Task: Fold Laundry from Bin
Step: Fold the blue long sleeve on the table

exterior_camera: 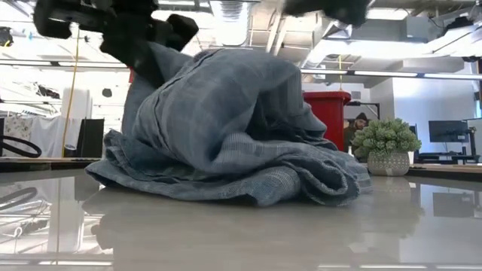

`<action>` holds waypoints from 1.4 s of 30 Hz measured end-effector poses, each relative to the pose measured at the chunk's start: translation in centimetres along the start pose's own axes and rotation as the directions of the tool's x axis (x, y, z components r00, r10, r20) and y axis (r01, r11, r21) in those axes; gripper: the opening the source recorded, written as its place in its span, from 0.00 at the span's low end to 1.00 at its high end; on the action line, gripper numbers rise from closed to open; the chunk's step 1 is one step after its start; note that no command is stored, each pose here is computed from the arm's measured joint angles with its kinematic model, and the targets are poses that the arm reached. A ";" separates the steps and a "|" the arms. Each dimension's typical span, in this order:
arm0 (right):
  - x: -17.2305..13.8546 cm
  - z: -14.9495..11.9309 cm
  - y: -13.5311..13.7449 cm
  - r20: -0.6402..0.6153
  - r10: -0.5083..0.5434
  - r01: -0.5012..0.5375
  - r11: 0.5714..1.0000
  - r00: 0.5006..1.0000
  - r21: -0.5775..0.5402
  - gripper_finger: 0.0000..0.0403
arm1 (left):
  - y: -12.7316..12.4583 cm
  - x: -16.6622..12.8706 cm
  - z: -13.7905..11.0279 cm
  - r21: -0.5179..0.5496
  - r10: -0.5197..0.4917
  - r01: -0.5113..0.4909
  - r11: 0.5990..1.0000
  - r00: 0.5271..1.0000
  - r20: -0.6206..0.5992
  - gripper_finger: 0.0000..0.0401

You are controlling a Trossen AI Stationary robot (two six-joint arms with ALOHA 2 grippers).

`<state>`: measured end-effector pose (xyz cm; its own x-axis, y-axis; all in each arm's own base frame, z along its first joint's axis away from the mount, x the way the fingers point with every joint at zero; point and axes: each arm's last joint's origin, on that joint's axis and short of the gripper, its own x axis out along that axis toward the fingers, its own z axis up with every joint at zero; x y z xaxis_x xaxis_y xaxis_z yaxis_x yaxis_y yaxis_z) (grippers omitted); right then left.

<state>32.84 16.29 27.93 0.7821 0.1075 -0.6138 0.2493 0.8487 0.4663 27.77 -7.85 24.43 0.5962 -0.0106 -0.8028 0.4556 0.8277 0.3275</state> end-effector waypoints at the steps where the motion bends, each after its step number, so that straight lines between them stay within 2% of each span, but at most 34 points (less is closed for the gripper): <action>1: 0.3 0.2 -0.2 0.025 0.011 -0.012 1.000 1.000 0.011 0.70 | -0.3 -0.1 0.2 0.005 0.015 -0.015 1.000 1.000 0.007 0.00; 4: 0.7 0.8 -0.9 0.055 -0.007 0.006 1.000 0.998 0.013 0.70 | -1.0 -0.7 0.7 0.026 0.063 -0.064 0.998 0.998 0.029 0.00; 8: 0.7 1.0 -1.5 0.138 -0.125 0.128 0.992 0.983 -0.010 0.70 | -1.8 -1.6 0.9 0.041 0.077 -0.079 0.996 0.996 0.038 0.00; 10: 0.7 1.5 -1.9 0.184 -0.166 0.168 0.986 0.969 0.005 0.70 | -2.1 -1.6 0.6 0.014 0.048 -0.048 0.999 0.999 0.013 0.00; 13: 1.5 2.4 -2.5 0.218 -0.171 0.167 0.985 0.961 0.039 0.70 | -2.8 -0.8 -0.5 -0.044 -0.045 0.045 0.998 0.999 -0.014 0.00; 16: 3.5 2.5 -3.1 0.227 -0.170 0.159 0.985 0.959 0.065 0.70 | -3.3 -0.1 -1.6 -0.086 -0.077 0.072 0.994 0.996 -0.048 0.03; 19: 5.9 1.9 -3.8 0.205 -0.180 0.161 0.981 0.962 0.105 0.70 | -3.5 0.1 -1.8 -0.136 -0.102 0.095 0.986 0.993 -0.051 0.08; 24: 9.3 0.6 -4.6 0.197 -0.189 0.166 0.978 0.962 0.130 0.70 | -4.0 -0.4 -1.9 -0.181 -0.144 0.126 0.975 0.985 -0.092 0.24; 31: 9.9 0.6 -4.4 0.222 -0.161 0.132 0.981 0.962 0.140 0.70 | -3.4 -4.0 -0.8 -0.297 -0.220 0.149 0.943 0.950 -0.222 0.46; 35: 8.8 1.2 -4.0 0.226 -0.126 0.101 0.988 0.966 0.119 0.70 | -3.1 -6.4 -0.8 -0.410 -0.311 0.213 0.887 0.931 -0.190 0.53; 38: 7.3 1.7 -3.5 0.216 -0.111 0.092 0.991 0.970 0.097 0.70 | -2.8 -7.6 -1.8 -0.518 -0.255 0.171 0.838 0.962 -0.094 0.54; 40: 6.1 1.1 -3.2 0.190 -0.163 0.152 0.986 0.968 0.068 0.70 | -2.3 -7.9 -3.3 -0.623 -0.180 0.127 0.771 0.983 -0.022 0.54; 42: 5.0 0.3 -2.8 0.169 -0.210 0.206 0.978 0.963 0.041 0.70 | -1.4 -7.8 -5.1 -0.750 -0.110 0.132 0.648 0.991 0.079 0.54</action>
<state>36.24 14.32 23.75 0.7975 -0.1621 -0.5811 0.4279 0.8310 0.3555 19.13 -6.06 27.73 0.5931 -0.1459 -0.7918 -0.1220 0.9558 -0.2675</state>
